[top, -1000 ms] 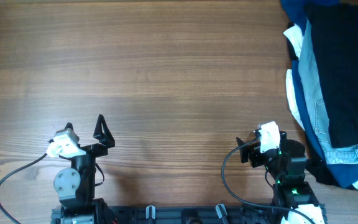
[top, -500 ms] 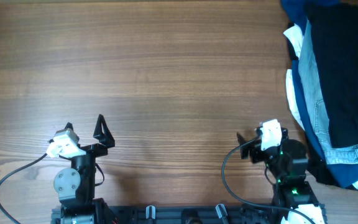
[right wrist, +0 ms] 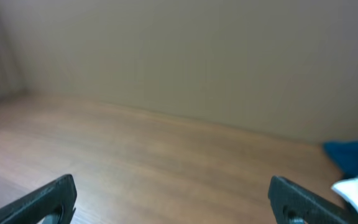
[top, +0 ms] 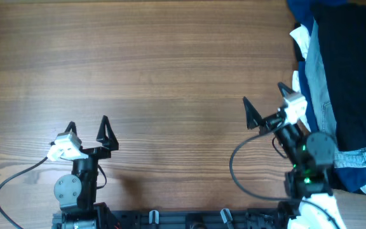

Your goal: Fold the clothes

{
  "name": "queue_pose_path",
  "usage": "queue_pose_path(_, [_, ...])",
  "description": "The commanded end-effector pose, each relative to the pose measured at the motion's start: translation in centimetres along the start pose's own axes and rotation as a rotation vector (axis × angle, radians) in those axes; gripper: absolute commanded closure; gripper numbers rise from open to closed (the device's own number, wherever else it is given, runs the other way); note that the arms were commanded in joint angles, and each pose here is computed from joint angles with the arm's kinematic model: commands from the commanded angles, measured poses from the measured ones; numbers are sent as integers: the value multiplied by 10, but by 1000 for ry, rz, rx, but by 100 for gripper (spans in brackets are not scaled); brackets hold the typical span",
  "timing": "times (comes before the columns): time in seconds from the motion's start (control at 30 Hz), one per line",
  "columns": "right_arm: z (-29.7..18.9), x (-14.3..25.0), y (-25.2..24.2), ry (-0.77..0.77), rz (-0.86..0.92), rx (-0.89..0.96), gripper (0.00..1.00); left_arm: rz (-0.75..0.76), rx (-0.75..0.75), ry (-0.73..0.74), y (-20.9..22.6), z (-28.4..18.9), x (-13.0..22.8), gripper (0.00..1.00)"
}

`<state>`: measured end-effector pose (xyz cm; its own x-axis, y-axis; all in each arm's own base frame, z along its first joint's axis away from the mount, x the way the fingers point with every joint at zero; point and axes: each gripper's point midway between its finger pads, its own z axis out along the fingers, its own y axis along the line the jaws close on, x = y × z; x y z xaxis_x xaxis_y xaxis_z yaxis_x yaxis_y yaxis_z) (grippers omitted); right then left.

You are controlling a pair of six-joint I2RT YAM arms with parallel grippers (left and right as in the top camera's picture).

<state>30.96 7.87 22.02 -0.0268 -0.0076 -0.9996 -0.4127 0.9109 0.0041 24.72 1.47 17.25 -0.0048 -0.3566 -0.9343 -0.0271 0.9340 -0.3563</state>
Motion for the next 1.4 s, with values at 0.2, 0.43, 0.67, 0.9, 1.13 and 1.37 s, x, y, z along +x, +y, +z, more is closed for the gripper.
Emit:
queue_pose_path(0.2, [67,-57,3,116,-24,-184,0,-26,23,191,-25,17,-31,0])
queue_pose_path(0.43, [71,-54,1,275,-33,-203,0,-128,52,560,-55,96,-57,0])
queue_pose_path(0.67, [86,-83,-5,260,-35,-203,0,-157,61,638,-54,110,-43,0])
queue_pose_path(0.9, [118,-86,-9,518,86,-281,0,-148,18,638,-46,110,-41,0])
queue_pose_path(1.13, [121,-76,-16,557,129,-240,0,-155,8,662,-45,107,-36,0])
queue_pose_path(1.37, [120,-66,-81,607,59,144,0,-154,4,661,-44,107,-36,0])
